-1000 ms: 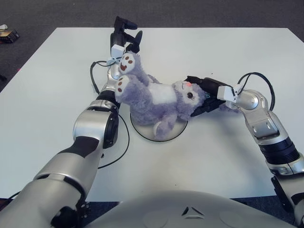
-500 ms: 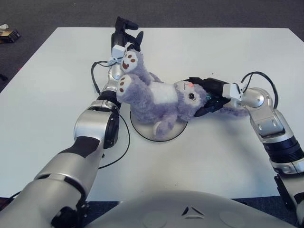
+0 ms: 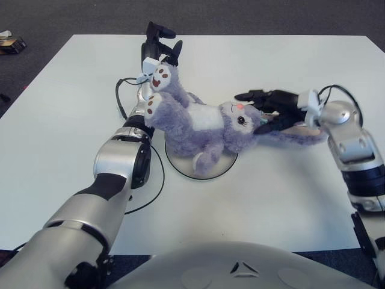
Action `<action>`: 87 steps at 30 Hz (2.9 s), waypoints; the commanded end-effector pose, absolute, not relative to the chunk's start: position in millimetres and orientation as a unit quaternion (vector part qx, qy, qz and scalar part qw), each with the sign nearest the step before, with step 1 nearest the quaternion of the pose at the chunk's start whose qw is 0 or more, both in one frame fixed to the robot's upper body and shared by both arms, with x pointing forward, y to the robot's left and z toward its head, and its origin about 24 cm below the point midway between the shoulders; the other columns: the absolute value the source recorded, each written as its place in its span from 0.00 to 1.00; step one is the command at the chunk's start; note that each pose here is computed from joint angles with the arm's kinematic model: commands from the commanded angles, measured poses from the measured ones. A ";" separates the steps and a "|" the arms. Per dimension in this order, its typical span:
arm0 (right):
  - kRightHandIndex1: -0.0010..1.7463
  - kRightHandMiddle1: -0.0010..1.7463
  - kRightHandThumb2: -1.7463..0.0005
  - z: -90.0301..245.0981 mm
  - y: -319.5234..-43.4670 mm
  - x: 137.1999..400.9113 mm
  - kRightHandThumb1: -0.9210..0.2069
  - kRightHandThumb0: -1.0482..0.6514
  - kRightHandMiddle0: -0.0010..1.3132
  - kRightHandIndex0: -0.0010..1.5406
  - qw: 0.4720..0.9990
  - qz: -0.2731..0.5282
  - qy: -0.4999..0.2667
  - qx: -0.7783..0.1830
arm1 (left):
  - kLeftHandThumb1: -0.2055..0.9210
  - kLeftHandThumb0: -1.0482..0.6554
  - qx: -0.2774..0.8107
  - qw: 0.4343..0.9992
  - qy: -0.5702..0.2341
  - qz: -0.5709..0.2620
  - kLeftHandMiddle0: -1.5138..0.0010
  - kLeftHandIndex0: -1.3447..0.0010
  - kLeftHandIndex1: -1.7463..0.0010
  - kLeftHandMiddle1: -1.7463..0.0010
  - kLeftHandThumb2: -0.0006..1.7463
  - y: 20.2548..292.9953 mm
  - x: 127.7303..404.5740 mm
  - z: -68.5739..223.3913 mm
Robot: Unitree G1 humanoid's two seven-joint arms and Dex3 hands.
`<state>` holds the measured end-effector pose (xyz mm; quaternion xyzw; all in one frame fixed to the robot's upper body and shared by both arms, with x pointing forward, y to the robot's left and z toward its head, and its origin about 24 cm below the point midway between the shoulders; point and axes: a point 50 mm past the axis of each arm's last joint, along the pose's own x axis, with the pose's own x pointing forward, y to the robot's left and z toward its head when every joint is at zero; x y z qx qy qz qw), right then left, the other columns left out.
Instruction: Put the doll into the plate.
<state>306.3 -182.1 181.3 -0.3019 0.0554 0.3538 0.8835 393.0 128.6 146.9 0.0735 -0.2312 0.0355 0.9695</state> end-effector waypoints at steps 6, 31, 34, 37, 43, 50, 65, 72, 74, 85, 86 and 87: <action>0.01 0.02 1.00 204.5 -192.6 307.7 0.08 0.14 0.24 0.23 0.915 0.302 0.048 -0.264 | 1.00 0.41 0.080 0.970 -0.228 0.036 0.67 0.74 0.09 0.00 0.21 130.4 391.0 141.2; 0.00 0.02 0.99 227.2 -220.4 311.3 0.14 0.41 0.30 0.27 0.957 0.201 -0.029 -0.206 | 1.00 0.41 0.086 0.970 -0.224 0.029 0.67 0.75 0.09 0.00 0.21 128.1 390.4 138.4; 0.01 0.03 0.99 226.7 -221.7 311.0 0.12 0.43 0.33 0.29 0.960 0.186 -0.036 -0.207 | 1.00 0.41 0.087 0.970 -0.224 0.028 0.67 0.75 0.09 0.00 0.21 128.0 390.3 138.1; 0.01 0.03 0.99 226.5 -221.6 311.0 0.11 0.43 0.33 0.29 0.960 0.184 -0.038 -0.206 | 1.00 0.41 0.087 0.970 -0.224 0.028 0.67 0.75 0.09 0.00 0.21 128.0 390.3 138.1; 0.01 0.03 0.98 210.0 -240.8 311.4 0.08 0.43 0.38 0.35 0.974 0.084 -0.052 -0.202 | 0.96 0.51 0.088 0.970 -0.225 0.028 0.72 0.75 0.15 0.00 0.26 130.3 387.8 133.8; 0.01 0.04 0.99 201.0 -246.5 312.7 0.05 0.42 0.45 0.43 0.978 0.041 -0.071 -0.189 | 0.91 0.60 0.087 0.970 -0.227 0.028 0.77 0.77 0.20 0.00 0.32 132.7 386.3 131.8; 0.05 0.34 0.98 166.0 -266.3 308.7 0.00 0.43 0.46 0.66 0.982 -0.062 -0.128 -0.121 | 0.91 0.61 0.078 0.969 -0.233 0.026 0.76 0.79 0.19 0.01 0.32 146.1 377.6 120.4; 0.33 0.58 0.98 150.0 -267.9 304.8 0.00 0.54 0.48 0.58 0.979 -0.095 -0.135 -0.123 | 0.91 0.61 0.043 0.974 -0.220 0.042 0.76 0.79 0.19 0.01 0.32 156.1 374.5 113.5; 0.42 0.66 0.98 145.9 -268.0 304.0 0.00 0.58 0.48 0.55 0.978 -0.104 -0.138 -0.118 | 0.91 0.61 0.036 0.974 -0.217 0.044 0.76 0.79 0.19 0.01 0.32 157.2 373.5 111.6; 0.57 0.77 0.91 121.7 -264.9 304.5 0.05 0.61 0.45 0.50 0.975 -0.152 -0.136 -0.088 | 0.88 0.61 0.008 0.978 -0.200 0.052 0.75 0.78 0.18 0.01 0.35 156.4 369.9 102.4; 0.65 0.82 0.76 115.6 -263.9 304.3 0.15 0.61 0.40 0.46 0.974 -0.162 -0.134 -0.081 | 0.86 0.61 0.001 0.979 -0.196 0.055 0.74 0.78 0.18 0.01 0.37 156.0 369.0 100.1; 0.71 0.86 0.69 111.3 -263.1 304.7 0.19 0.61 0.36 0.44 0.973 -0.174 -0.132 -0.073 | 0.86 0.61 -0.005 0.980 -0.191 0.056 0.74 0.78 0.18 0.01 0.38 155.3 368.4 98.2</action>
